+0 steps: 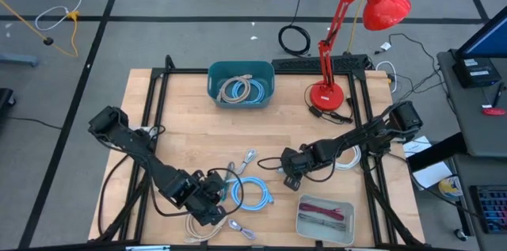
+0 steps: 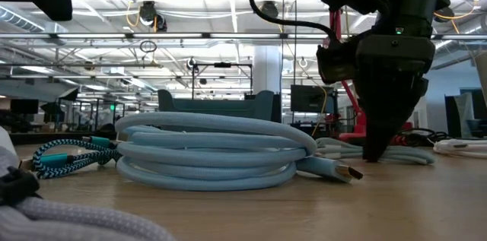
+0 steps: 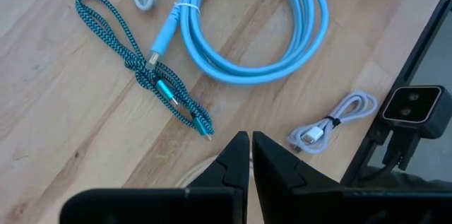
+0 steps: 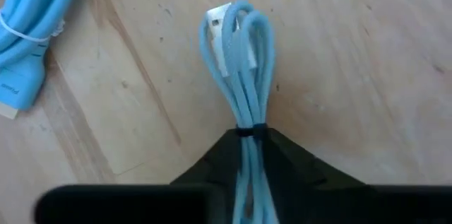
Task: Sort cables into bins
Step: Put the light blue charger cable into the gray bin
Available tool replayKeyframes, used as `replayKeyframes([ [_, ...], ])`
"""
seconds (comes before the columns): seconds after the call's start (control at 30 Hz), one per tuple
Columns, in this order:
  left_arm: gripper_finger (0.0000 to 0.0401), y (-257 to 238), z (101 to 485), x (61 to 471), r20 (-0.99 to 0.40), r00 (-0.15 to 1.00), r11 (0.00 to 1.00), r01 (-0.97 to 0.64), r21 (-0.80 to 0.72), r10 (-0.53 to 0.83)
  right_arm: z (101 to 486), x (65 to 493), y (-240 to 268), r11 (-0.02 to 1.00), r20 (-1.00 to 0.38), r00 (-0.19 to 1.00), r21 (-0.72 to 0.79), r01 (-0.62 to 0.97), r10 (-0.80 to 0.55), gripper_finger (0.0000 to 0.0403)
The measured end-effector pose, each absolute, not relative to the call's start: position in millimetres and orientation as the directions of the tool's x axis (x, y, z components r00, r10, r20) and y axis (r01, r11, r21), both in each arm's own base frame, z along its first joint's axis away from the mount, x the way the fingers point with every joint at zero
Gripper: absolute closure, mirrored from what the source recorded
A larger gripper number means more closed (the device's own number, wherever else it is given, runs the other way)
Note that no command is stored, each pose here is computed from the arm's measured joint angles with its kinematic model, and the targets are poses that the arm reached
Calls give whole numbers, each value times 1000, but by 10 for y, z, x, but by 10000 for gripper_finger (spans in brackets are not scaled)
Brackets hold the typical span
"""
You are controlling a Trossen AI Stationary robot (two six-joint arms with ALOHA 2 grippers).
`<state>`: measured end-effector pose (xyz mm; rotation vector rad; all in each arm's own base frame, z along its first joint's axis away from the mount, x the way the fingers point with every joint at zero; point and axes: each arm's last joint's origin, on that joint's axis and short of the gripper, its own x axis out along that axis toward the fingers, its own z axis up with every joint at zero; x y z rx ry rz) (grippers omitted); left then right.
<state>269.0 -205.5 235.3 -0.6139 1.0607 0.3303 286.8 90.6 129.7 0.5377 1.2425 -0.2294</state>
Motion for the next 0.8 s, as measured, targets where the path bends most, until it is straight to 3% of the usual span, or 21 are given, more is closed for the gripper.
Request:
replayKeyframes([
  [0.13, 380, -2054, 2354, 2691, -885, 465, 781, -541, -311, -31, 1345, 2876, 914, 863, -929, 345, 283, 418, 137, 390],
  [0.33, 380, -2053, 2353, 2692, -884, 467, 780, -543, -310, -27, 1475, 2837, 920, 855, -913, 368, 327, 403, 176, 382],
  [0.8, 380, -2053, 2355, 2691, -878, 479, 779, -547, -306, -8, 2515, 2324, 1157, 753, -688, 627, 614, 236, 365, 388],
])
